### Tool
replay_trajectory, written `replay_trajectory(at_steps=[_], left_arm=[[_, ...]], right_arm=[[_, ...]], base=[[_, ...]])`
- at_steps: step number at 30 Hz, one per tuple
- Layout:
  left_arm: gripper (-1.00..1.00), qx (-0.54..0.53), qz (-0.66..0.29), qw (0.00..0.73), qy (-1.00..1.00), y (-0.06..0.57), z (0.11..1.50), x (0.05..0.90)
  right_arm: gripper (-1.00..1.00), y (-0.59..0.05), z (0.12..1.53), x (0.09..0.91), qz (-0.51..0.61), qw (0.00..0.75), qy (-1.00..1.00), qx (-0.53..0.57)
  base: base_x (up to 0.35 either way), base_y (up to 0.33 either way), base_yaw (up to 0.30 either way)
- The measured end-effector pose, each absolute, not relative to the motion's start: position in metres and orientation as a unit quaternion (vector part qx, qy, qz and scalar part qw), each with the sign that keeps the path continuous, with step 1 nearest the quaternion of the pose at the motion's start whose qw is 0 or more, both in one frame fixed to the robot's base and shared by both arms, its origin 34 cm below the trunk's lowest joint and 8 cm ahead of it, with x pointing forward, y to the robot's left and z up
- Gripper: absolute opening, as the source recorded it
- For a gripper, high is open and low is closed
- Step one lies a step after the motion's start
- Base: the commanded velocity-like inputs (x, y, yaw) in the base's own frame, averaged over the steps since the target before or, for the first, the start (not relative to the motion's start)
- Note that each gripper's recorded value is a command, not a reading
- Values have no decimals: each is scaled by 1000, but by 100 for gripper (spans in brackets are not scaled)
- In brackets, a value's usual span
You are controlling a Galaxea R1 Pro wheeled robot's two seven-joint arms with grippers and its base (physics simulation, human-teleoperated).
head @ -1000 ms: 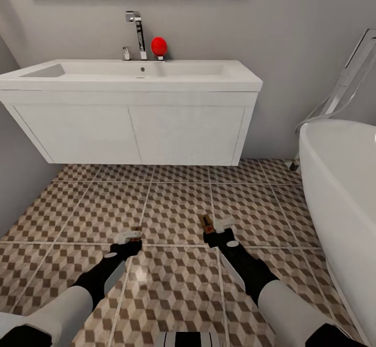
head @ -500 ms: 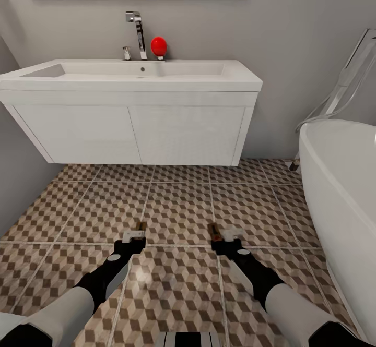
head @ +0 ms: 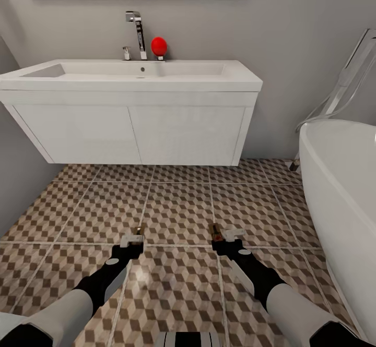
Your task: Take the four mousetraps from the cabinet in the bathroom and place them on the bathroom floor. Make sure all four end up on the same floor surface, and ensure that at least two of them are either under or directly next to the same bathroom sink.
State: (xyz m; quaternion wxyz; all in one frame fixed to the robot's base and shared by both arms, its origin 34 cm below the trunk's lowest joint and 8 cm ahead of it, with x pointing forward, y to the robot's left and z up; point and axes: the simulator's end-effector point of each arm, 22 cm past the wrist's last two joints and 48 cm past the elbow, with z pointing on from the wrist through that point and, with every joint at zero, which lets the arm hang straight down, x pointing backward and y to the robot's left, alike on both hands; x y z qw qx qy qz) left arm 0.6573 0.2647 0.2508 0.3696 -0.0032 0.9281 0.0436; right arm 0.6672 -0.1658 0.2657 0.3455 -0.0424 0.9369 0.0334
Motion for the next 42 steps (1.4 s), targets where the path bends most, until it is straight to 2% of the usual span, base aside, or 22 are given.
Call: replay_trajectory(at_steps=[25,42], left_arm=[[-100,-4,52,344,938,270,233,636],[-100,-2,51,303,952,269,185,610]], right_arm=[[-100,-167,267,669,31,349,936,-43],[-100,-166,218,648,34,316,947,-41]], base=[[0,0,0],[0,0,0]])
